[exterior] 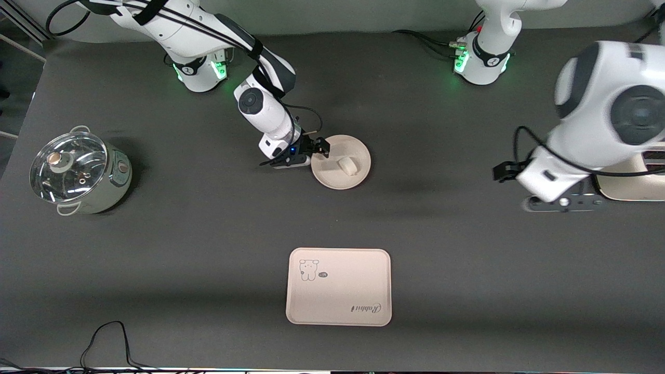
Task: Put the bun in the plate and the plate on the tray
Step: 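Grasp the plate rim with the right gripper while the left gripper withdraws, then lift the plate with the bun using the right gripper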
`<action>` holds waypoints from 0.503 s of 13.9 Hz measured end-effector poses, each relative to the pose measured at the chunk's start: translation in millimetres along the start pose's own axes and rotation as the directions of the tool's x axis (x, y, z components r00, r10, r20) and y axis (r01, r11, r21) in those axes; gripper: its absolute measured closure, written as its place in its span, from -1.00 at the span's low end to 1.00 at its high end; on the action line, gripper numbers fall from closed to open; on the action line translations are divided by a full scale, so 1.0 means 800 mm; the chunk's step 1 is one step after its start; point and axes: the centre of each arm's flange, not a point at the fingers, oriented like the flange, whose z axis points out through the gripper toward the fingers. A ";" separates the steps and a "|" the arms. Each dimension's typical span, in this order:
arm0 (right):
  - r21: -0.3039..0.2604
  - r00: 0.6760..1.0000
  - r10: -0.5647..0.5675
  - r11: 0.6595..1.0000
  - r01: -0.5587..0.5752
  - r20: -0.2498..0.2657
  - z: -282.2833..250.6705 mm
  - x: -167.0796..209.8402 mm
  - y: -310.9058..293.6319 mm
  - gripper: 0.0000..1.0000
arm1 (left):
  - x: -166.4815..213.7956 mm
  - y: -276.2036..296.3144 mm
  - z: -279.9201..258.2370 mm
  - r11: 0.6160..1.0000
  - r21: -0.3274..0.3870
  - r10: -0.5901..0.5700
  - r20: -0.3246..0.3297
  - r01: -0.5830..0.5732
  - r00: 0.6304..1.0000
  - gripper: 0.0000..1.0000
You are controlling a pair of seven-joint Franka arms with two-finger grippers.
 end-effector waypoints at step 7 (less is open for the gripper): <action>0.003 1.000 -0.005 1.000 0.005 -0.024 0.020 0.011 0.017 -0.27 | -0.007 -0.072 -0.009 0.998 -0.042 0.039 0.019 -0.039 0.999 -1.00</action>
